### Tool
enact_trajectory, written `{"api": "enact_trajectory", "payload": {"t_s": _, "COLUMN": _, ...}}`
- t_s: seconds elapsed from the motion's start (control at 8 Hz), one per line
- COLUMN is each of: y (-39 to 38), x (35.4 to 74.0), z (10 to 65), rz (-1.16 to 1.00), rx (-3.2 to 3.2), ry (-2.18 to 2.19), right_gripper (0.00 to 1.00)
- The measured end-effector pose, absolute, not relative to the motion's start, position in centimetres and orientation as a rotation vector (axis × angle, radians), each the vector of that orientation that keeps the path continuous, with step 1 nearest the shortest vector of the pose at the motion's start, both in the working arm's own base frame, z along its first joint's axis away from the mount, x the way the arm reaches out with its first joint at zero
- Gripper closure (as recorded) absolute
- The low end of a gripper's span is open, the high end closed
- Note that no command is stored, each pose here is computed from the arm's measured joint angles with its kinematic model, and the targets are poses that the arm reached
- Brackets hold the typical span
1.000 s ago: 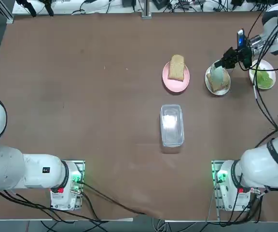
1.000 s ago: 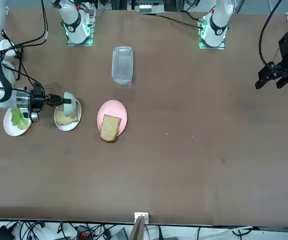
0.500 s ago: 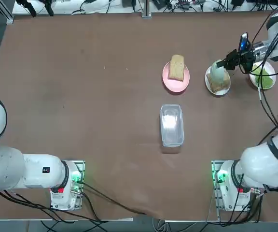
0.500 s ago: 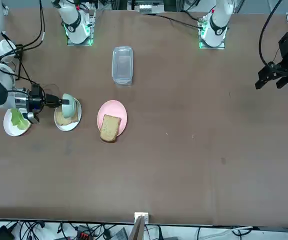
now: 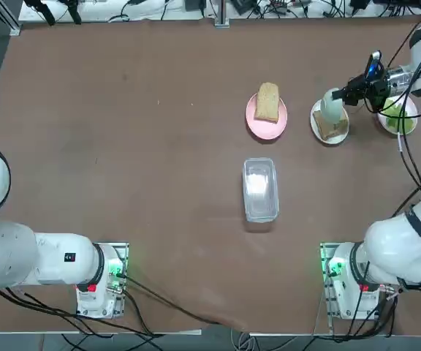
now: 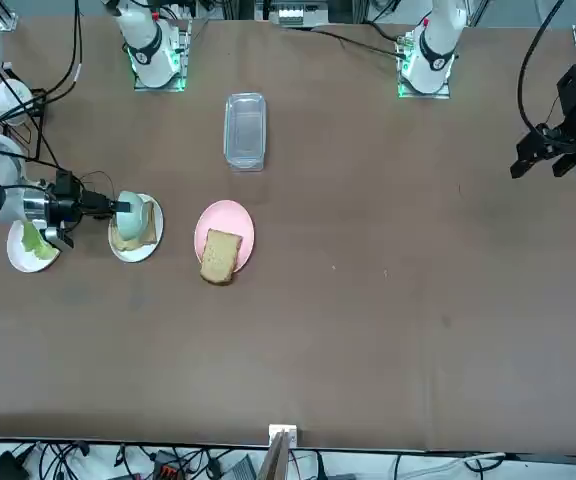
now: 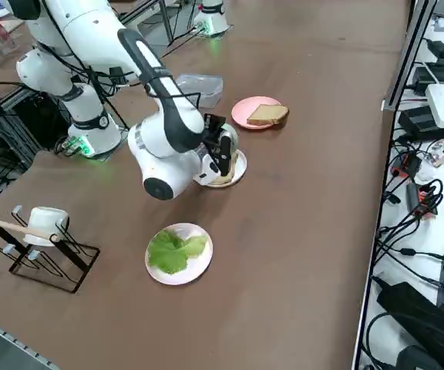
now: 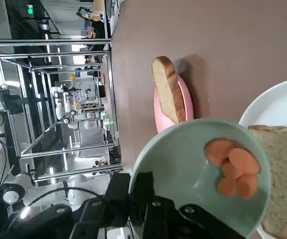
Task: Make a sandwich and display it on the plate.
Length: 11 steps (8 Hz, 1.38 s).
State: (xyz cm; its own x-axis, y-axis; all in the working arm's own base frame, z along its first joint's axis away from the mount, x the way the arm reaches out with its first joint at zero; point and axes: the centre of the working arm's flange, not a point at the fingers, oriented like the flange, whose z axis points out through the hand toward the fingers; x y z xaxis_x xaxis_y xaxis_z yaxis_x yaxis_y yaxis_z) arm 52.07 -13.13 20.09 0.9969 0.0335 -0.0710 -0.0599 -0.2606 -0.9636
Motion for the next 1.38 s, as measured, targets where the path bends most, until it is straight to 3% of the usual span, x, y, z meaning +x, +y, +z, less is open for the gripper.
{"api": "enact_trajectory", "payload": {"t_s": 1.38, "y": -16.1, "x": 50.2, "z": 17.2, "rz": -0.018, "rx": -1.668, "ry": 0.017, "right_gripper": 0.97}}
